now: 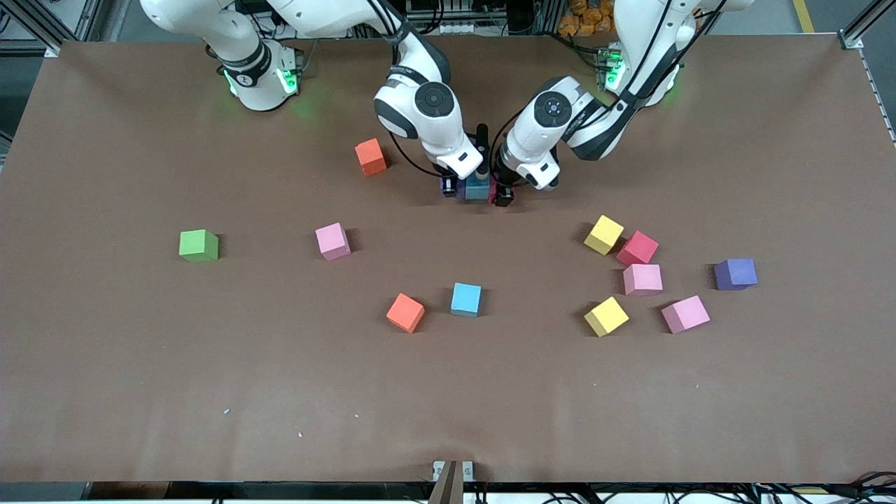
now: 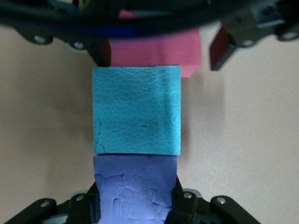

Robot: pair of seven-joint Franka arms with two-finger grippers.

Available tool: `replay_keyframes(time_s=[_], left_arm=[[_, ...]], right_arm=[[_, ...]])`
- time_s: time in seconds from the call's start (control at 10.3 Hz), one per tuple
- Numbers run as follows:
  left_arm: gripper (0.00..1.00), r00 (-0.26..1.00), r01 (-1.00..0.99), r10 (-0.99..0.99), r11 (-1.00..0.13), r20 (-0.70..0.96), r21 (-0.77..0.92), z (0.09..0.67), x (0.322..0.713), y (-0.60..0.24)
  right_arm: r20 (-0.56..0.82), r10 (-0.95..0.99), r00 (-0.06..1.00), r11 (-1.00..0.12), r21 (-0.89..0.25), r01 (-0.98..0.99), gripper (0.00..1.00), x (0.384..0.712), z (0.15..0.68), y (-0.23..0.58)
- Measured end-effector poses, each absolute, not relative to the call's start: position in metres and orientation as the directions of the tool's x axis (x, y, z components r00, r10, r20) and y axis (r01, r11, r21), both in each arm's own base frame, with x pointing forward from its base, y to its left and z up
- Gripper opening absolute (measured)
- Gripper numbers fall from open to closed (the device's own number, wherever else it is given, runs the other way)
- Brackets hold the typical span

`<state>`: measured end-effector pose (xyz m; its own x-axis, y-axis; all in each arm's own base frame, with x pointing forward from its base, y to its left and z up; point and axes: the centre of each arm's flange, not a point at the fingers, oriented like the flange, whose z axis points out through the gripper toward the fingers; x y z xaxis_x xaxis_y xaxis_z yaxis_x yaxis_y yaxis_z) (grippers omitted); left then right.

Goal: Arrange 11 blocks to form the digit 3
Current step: 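Press the magenta and purple cubes against the cyan cube in a row, then open both grippers and lift them away from the cube row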

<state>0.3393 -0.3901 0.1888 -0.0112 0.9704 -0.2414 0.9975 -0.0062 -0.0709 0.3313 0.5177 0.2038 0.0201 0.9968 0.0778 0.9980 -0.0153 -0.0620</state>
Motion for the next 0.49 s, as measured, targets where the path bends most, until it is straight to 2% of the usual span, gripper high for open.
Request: replay_keyframes(time_s=[0.1, 0.19, 0.29, 0.49], left_arm=[[1.00, -0.015, 0.997, 0.970, -0.004, -0.244, -0.074, 0.1876, 0.3411, -0.3911], [1.00, -0.016, 0.997, 0.970, -0.002, -0.244, -0.074, 0.1877, 0.3416, -0.3908], [1.00, -0.015, 0.997, 0.969, -0.002, -0.246, -0.072, 0.1885, 0.3422, -0.3914], [1.00, -0.014, 0.997, 0.970, -0.004, -0.243, -0.071, 0.1910, 0.3435, -0.3923]], right_arm=[[0.078, 0.997, 0.020, -0.015, -0.062, 0.998, 0.59, 0.3312, 0.2038, 0.5178], [0.078, 0.997, 0.019, -0.015, -0.062, 0.998, 0.60, 0.3311, 0.2038, 0.5178], [0.077, 0.997, 0.018, -0.014, -0.062, 0.998, 0.69, 0.3305, 0.2034, 0.5181], [0.078, 0.997, 0.016, -0.011, -0.063, 0.998, 0.98, 0.3289, 0.2033, 0.5191]])
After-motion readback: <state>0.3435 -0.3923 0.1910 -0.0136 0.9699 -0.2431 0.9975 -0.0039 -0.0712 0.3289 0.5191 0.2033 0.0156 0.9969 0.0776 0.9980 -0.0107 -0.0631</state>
